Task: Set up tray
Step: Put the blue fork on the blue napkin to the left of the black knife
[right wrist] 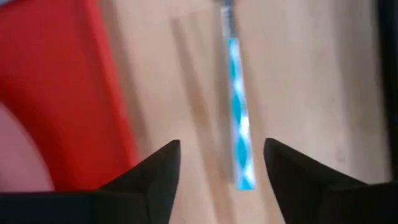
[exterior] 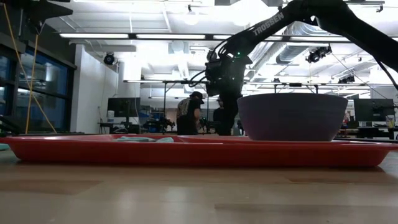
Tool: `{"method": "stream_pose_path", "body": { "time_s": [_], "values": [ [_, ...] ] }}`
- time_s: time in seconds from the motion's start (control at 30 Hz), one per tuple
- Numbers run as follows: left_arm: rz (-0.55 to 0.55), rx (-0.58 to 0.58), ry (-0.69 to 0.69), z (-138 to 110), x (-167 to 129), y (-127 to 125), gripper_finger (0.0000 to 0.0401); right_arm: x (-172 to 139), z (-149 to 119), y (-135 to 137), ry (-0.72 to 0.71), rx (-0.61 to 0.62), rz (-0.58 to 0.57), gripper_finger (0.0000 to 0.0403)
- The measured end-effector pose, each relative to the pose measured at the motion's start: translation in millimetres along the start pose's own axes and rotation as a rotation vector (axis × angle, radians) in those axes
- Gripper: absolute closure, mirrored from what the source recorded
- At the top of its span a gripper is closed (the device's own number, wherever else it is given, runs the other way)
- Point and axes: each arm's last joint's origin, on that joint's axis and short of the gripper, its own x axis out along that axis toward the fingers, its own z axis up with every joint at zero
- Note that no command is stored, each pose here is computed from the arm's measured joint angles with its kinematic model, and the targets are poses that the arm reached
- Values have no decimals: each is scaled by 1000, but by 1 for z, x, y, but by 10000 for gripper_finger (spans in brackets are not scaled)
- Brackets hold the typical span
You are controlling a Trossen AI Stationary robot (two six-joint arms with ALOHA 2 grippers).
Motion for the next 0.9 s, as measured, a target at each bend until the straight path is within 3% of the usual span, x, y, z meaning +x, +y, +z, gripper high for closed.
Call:
{"method": "stream_pose_path", "body": {
  "time_s": [0.17,0.4,0.63,0.9],
  "values": [
    [0,0,0,0,0,0,219,1,0,-3,23,-52,-65,166],
    [0,0,1,0,0,0,219,14,2,6,73,-148,-67,170],
    [0,-1,1,0,0,0,219,40,-1,12,196,-166,-37,171],
    [3,-3,1,0,0,0,219,45,1,12,187,-154,-62,171]
  ]
}}
